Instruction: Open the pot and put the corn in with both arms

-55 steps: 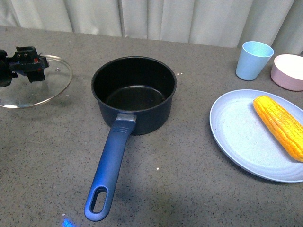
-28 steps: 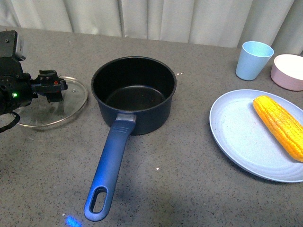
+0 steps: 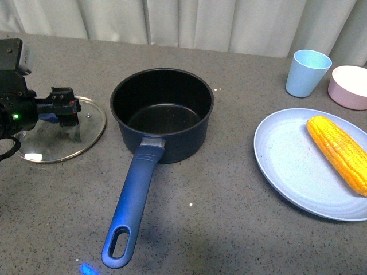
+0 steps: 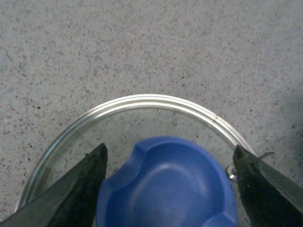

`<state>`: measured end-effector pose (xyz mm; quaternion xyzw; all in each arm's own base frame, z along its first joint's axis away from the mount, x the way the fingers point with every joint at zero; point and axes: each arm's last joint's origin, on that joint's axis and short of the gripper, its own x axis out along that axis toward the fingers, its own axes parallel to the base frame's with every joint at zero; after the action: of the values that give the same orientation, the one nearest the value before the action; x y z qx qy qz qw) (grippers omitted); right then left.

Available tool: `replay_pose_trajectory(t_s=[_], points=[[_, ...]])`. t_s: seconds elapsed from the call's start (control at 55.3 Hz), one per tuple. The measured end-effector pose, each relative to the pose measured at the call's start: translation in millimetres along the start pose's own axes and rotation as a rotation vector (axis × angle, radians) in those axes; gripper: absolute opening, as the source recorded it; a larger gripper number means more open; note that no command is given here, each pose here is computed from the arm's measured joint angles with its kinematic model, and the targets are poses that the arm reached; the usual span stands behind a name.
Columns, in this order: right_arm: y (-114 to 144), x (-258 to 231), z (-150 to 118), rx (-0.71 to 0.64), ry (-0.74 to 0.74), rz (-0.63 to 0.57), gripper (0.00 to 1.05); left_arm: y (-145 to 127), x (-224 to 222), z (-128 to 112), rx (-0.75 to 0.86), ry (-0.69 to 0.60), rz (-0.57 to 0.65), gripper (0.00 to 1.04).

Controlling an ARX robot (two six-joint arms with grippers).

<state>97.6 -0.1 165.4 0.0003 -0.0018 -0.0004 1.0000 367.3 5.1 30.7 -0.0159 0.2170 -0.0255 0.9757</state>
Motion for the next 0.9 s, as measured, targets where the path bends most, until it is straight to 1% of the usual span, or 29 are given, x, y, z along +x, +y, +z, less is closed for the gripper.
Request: replay_pose_trajectory(t_s=[0.054, 0.127, 0.217, 0.307, 0.38, 0.524, 0.633, 0.651, 0.669, 0.687, 0.723, 0.76, 0.814, 0.832, 0.904], points=[[0, 0, 0, 0.000, 0.000, 0.000, 0.95, -1, -6, 7, -0.009, -0.013, -0.011, 0.92], [0, 0, 0, 0.000, 0.000, 0.000, 0.95, -1, -14, 16, -0.009, -0.030, -0.005, 1.00], [0, 0, 0, 0.000, 0.000, 0.000, 0.95, -2, -34, 33, -0.016, -0.062, 0.009, 0.98], [0, 0, 0, 0.000, 0.000, 0.000, 0.95, -2, -53, 42, -0.038, -0.082, 0.024, 0.98], [0, 0, 0, 0.000, 0.000, 0.000, 0.95, -2, -77, 49, -0.056, -0.113, 0.054, 0.98], [0, 0, 0, 0.000, 0.000, 0.000, 0.95, 0, -114, 51, -0.073, -0.153, 0.132, 0.98], [0, 0, 0, 0.000, 0.000, 0.000, 0.95, -2, -144, 44, -0.061, -0.134, 0.140, 0.98], [0, 0, 0, 0.000, 0.000, 0.000, 0.95, -2, -151, 39, -0.046, -0.134, 0.136, 0.97], [0, 0, 0, 0.000, 0.000, 0.000, 0.95, -3, -155, 36, -0.038, -0.163, 0.111, 0.94], [0, 0, 0, 0.000, 0.000, 0.000, 0.95, -4, -161, 33, -0.024, -0.226, 0.074, 0.89], [0, 0, 0, 0.000, 0.000, 0.000, 0.95, -9, -171, 30, -0.006, -0.316, 0.074, 0.80], [0, 0, 0, 0.000, 0.000, 0.000, 0.95, -13, -180, 31, 0.005, -0.380, 0.060, 0.71], [0, 0, 0, 0.000, 0.001, 0.001, 0.95, -17, -190, 34, 0.015, -0.423, 0.045, 0.58], [0, 0, 0, 0.000, 0.001, 0.001, 0.95, -17, -192, 34, 0.016, -0.424, 0.045, 0.56], [0, 0, 0, 0.000, 0.000, 0.001, 0.95, -17, -201, 32, 0.018, -0.425, 0.048, 0.44]])
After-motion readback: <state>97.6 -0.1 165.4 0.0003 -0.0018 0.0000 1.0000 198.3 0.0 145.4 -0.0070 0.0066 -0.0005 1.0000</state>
